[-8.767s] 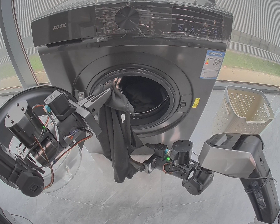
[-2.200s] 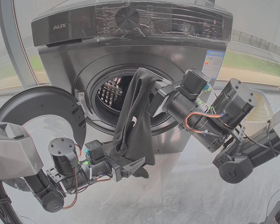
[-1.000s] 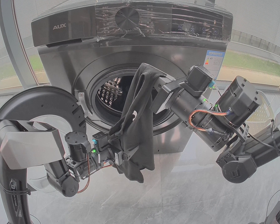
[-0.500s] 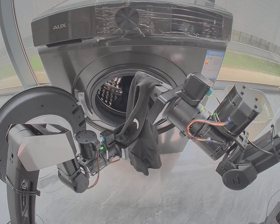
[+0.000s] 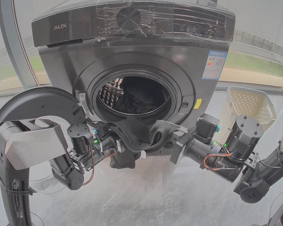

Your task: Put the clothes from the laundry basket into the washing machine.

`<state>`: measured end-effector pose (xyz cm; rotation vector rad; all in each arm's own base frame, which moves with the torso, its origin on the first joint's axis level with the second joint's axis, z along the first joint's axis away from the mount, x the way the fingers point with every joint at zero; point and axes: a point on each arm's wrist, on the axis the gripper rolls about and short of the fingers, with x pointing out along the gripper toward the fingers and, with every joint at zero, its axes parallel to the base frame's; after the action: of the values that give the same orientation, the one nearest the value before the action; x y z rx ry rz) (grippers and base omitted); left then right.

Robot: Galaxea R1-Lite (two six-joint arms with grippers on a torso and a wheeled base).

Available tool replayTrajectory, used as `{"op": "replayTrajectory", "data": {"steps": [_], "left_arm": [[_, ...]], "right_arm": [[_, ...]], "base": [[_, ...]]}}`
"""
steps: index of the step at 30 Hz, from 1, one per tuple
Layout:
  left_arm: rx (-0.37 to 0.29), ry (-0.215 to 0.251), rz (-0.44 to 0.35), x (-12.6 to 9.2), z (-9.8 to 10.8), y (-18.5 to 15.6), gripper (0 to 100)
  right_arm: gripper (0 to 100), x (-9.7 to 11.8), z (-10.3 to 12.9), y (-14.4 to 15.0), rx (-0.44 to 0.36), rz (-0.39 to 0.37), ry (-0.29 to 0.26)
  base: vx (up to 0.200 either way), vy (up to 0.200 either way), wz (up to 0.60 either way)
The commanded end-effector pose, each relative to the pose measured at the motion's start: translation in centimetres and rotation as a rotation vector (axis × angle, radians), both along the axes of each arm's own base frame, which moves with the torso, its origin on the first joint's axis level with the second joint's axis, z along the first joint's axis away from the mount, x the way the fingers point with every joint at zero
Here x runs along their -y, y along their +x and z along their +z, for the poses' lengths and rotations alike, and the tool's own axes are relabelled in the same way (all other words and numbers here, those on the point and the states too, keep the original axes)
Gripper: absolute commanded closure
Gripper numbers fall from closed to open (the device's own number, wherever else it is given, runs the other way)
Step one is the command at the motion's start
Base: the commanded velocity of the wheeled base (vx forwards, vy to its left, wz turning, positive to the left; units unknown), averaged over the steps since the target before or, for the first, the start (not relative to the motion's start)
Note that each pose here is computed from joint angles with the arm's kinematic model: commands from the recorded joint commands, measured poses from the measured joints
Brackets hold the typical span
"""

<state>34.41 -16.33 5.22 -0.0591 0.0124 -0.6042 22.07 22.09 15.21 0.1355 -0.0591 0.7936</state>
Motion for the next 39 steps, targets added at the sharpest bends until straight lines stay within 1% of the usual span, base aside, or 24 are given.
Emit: {"op": "replayTrajectory", "data": {"steps": [1, 2, 3, 4, 8, 9, 13, 18, 21, 22, 23, 25, 26, 27, 29, 30, 32, 34, 35, 36, 37, 38, 39], "left_arm": [[0.059, -0.046, 0.010, -1.0, 3.5, -1.2, 100], [0.064, -0.052, 0.010, -1.1, 3.9, -1.5, 100], [0.065, -0.056, 0.009, -1.1, 4.1, -1.6, 100], [0.066, -0.070, 0.007, -1.2, 4.7, -2.0, 100], [0.071, -0.121, 0.000, -1.9, 6.5, -3.4, 100], [0.071, -0.131, -0.004, -2.1, 7.0, -3.8, 100], [0.069, -0.157, -0.014, -2.7, 8.0, -5.2, 100], [0.087, -0.171, -0.023, -2.7, 8.9, -5.9, 100], [0.101, -0.179, -0.028, -2.8, 9.4, -6.2, 100], [0.116, -0.186, -0.030, -2.9, 10.0, -6.5, 100], [0.123, -0.189, -0.032, -2.9, 10.2, -6.6, 100], [0.148, -0.205, -0.048, -3.0, 11.4, -7.7, 100], [0.149, -0.205, -0.050, -3.0, 11.4, -7.8, 100], [0.156, -0.219, -0.076, -3.1, 12.1, -9.0, 100], [0.156, -0.212, -0.114, -3.0, 12.2, -10.0, 100], [0.150, -0.204, -0.128, -3.2, 12.1, -10.8, 100], [0.128, -0.195, -0.160, -3.5, 11.9, -12.7, 100], [0.098, -0.197, -0.195, -3.5, 11.6, -14.2, 100], [0.098, -0.197, -0.195, -3.5, 11.6, -14.2, 100], [0.086, -0.186, -0.200, -3.2, 11.2, -14.5, 100], [0.092, -0.177, -0.192, -3.1, 11.1, -14.3, 100], [0.093, -0.176, -0.190, -3.1, 11.1, -14.3, 100], [0.103, -0.165, -0.184, -3.1, 11.1, -14.2, 100]], "right_arm": [[100, 2.4, -2.8, -0.9, -0.093, -0.036, -0.118], [100, 2.9, -3.4, -0.9, -0.108, -0.046, -0.144], [100, 3.1, -3.7, -0.9, -0.118, -0.050, -0.159], [100, 3.6, -4.3, -1.0, -0.138, -0.059, -0.182], [100, 4.2, -7.1, -1.9, -0.221, -0.044, -0.261], [100, 4.2, -7.7, -1.9, -0.237, -0.041, -0.271], [100, 3.8, -9.1, -1.5, -0.254, -0.038, -0.273], [100, 3.3, -8.5, -1.4, -0.219, -0.007, -0.243], [100, 3.2, -8.1, -1.3, -0.205, -0.006, -0.231], [0, 3.1, -7.9, -1.3, -0.200, -0.007, -0.223], [0, 3.1, -7.8, -1.4, -0.199, -0.007, -0.221], [0, 3.7, -8.1, -2.2, -0.227, -0.009, -0.241], [0, 3.8, -8.1, -2.3, -0.230, -0.009, -0.244], [0, 5.0, -8.6, -3.4, -0.258, -0.012, -0.283], [0, 5.7, -9.0, -4.2, -0.287, -0.010, -0.309], [0, 6.1, -9.3, -4.7, -0.304, -0.008, -0.324], [0, 6.6, -9.6, -5.2, -0.322, -0.009, -0.339], [0, 6.8, -9.6, -5.0, -0.327, -0.025, -0.337], [0, 6.8, -9.6, -5.0, -0.327, -0.025, -0.337], [0, 6.8, -9.4, -4.6, -0.320, -0.045, -0.326], [0, 6.8, -9.3, -4.3, -0.315, -0.073, -0.319], [0, 6.7, -9.3, -4.3, -0.312, -0.079, -0.317], [0, 6.6, -9.0, -3.7, -0.299, -0.127, -0.307]], "base": [[0.000, 0.000, 0.00], [0.000, 0.000, 0.00], [0.000, 0.000, 0.00], [0.000, 0.000, 0.00], [0.000, 0.000, 0.00], [0.000, 0.000, 0.00], [0.000, 0.000, 0.00], [0.000, 0.000, 0.00], [0.000, 0.000, 0.00], [0.000, 0.000, 0.00], [0.000, 0.000, 0.00], [0.000, 0.000, 0.00], [0.000, 0.000, 0.00], [0.000, 0.000, 0.00], [0.000, 0.000, 0.00], [0.000, 0.000, 0.00], [0.000, 0.000, 0.00], [0.000, 0.000, 0.00], [0.000, 0.000, 0.00], [0.000, 0.000, 0.00], [0.000, 0.000, 0.00], [0.000, 0.000, 0.00], [0.000, 0.000, 0.00]]}}
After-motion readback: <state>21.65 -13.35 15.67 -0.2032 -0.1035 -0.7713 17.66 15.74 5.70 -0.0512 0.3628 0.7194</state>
